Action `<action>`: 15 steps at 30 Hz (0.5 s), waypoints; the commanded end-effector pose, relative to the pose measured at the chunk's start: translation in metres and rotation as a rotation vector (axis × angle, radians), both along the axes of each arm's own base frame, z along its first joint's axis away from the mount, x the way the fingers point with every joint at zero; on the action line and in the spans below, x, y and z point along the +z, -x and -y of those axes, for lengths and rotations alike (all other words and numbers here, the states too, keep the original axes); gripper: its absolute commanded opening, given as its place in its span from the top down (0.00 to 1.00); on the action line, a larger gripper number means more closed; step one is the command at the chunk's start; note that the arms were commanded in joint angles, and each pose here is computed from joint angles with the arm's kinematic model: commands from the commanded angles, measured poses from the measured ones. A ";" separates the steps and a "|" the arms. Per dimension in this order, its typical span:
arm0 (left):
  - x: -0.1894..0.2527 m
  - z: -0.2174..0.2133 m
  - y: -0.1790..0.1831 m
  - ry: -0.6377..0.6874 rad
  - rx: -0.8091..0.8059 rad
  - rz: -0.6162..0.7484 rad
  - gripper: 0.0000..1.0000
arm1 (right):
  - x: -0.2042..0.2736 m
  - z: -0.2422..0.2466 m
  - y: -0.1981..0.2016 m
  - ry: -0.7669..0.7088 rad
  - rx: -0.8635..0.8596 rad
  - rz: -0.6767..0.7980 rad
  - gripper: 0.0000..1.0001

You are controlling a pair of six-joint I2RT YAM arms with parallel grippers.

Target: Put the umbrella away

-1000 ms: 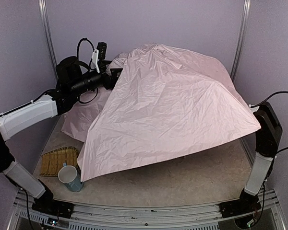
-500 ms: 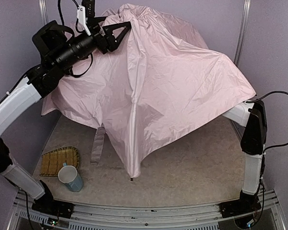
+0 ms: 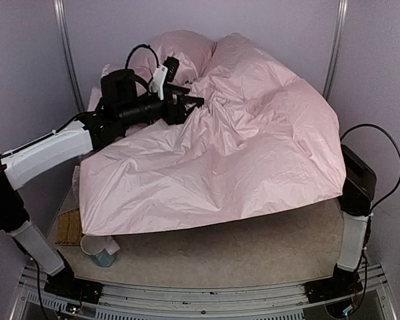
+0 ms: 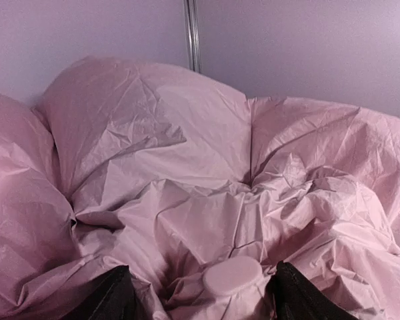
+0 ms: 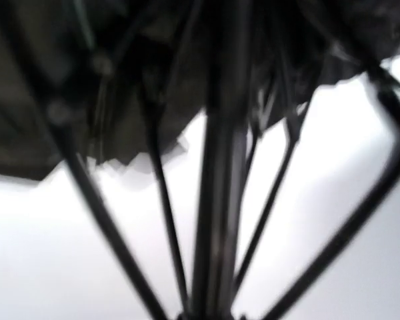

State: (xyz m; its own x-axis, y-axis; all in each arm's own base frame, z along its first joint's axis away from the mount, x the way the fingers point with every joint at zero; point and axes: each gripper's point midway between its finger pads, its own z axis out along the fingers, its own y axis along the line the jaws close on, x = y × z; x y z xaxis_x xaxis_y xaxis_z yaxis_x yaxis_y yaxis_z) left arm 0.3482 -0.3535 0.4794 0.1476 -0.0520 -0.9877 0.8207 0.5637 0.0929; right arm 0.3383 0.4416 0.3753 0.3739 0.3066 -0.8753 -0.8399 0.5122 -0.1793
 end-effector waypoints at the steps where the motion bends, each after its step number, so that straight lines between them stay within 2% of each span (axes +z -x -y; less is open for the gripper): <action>1: -0.229 0.038 -0.007 -0.264 -0.174 -0.504 0.34 | -0.148 0.006 0.035 0.127 0.088 -0.077 1.00; 3: -0.277 0.024 0.006 -0.268 -0.180 -0.599 0.35 | -0.190 0.003 0.037 0.254 0.050 -0.115 1.00; 5: -0.294 0.008 0.029 -0.268 -0.173 -0.600 0.34 | -0.205 0.010 0.036 0.294 0.015 -0.136 1.00; 7: -0.291 -0.002 0.039 -0.254 -0.144 -0.569 0.31 | -0.203 0.019 0.033 0.288 -0.021 -0.133 1.00; 11: -0.280 -0.007 0.034 -0.250 -0.121 -0.536 0.31 | -0.178 0.025 0.017 0.272 -0.043 -0.129 1.00; 15: -0.217 0.006 0.032 -0.211 -0.147 -0.396 0.28 | -0.116 0.032 0.003 0.194 -0.083 -0.070 1.00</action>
State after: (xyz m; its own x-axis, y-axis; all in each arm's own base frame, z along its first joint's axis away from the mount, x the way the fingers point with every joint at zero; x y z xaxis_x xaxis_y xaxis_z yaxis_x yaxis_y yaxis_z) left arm 0.3174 -0.3455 0.2005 -0.3696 0.2181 -0.9032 0.8426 0.4884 -0.2269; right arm 0.3165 0.4176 0.1272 0.1133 -0.1090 -0.9876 -0.8750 0.4600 -0.1511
